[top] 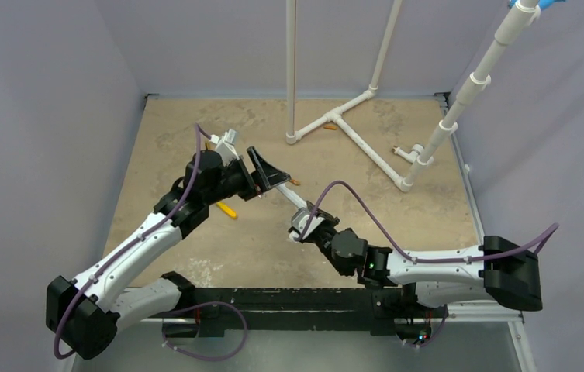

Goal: Load the batteries into the remote control

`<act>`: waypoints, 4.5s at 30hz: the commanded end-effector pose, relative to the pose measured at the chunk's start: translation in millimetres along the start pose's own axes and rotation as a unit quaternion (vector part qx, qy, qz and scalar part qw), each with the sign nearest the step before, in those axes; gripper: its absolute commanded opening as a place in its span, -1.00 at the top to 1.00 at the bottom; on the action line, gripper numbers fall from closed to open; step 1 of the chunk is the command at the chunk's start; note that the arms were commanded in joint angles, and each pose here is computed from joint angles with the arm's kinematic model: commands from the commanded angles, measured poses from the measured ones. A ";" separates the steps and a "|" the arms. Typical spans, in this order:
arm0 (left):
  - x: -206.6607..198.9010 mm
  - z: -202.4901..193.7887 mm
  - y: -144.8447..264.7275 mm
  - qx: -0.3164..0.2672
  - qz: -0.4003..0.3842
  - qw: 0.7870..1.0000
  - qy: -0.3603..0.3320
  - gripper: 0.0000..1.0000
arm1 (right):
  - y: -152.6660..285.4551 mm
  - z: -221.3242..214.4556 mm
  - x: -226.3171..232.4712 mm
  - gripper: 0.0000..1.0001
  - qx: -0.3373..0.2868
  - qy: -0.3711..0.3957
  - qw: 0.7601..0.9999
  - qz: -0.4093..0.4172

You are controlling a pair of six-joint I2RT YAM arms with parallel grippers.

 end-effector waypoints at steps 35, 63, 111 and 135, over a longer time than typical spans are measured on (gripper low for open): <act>-9.3 -1.9 -14.3 0.032 -0.098 0.994 -0.034 1.00 | 10.1 59.8 16.6 -0.54 -0.076 -0.025 0.995 0.054; -24.6 -6.4 9.8 0.020 -0.220 0.966 -0.133 1.00 | 20.9 63.8 -54.6 -0.77 -0.034 -0.307 0.936 0.167; -19.6 0.6 -23.9 -0.020 -0.186 0.980 -0.072 0.26 | -3.1 62.5 -45.0 1.00 0.040 -0.327 0.932 0.148; -19.7 -3.0 -16.1 -0.030 -0.170 0.983 -0.068 0.24 | -4.6 62.3 -43.9 1.00 0.042 -0.319 0.934 0.155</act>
Point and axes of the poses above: each gripper's point midway between its finger pads, its own y axis back along the fingers, its own x axis along the line the jaws close on, z = x × y, the point moved 9 cm from there along y, back along the fingers, and after that the axes turned 2 degrees about -y, right-handed, at the moved point
